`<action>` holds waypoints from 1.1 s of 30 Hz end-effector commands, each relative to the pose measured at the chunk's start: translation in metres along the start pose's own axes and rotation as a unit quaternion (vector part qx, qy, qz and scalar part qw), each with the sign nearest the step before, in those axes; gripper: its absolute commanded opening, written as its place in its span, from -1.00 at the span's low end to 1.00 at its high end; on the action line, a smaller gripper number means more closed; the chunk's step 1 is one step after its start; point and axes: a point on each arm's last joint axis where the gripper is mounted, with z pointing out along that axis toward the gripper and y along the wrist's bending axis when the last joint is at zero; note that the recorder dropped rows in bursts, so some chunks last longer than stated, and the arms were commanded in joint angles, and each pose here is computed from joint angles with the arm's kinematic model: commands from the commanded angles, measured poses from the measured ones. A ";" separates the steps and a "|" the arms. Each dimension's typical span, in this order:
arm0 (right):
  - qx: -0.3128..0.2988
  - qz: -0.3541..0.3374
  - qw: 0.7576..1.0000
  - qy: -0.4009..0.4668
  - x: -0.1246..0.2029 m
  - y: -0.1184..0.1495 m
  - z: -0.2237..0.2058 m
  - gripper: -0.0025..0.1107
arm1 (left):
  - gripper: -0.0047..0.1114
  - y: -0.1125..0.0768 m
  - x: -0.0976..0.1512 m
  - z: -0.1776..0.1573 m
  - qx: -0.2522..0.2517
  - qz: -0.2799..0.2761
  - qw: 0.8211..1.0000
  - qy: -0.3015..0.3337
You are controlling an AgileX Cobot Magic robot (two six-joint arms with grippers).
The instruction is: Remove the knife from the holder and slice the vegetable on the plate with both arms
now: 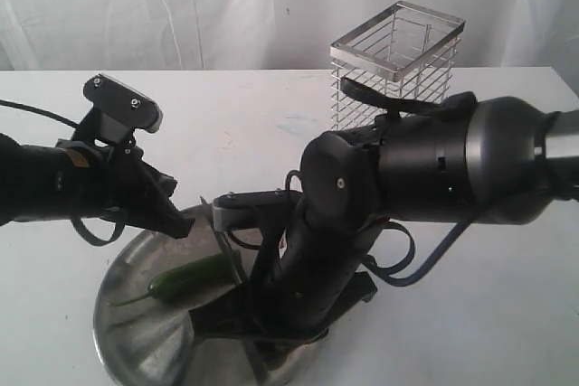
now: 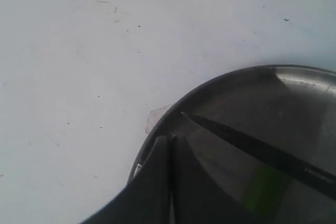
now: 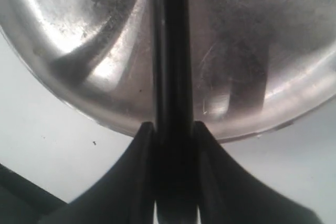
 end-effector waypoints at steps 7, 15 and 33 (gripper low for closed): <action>0.075 -0.015 0.997 0.013 0.010 -0.001 0.000 -0.96 | -0.92 0.027 0.000 0.002 -0.030 -0.092 0.995 -0.033; 0.070 -0.029 0.997 0.001 0.011 0.005 0.003 -0.96 | -0.92 0.027 0.003 0.010 -0.012 -0.024 0.999 -0.037; 0.090 -0.014 0.996 0.015 0.012 0.001 0.009 -0.96 | -0.92 0.003 0.019 0.050 0.115 -0.001 0.991 -0.070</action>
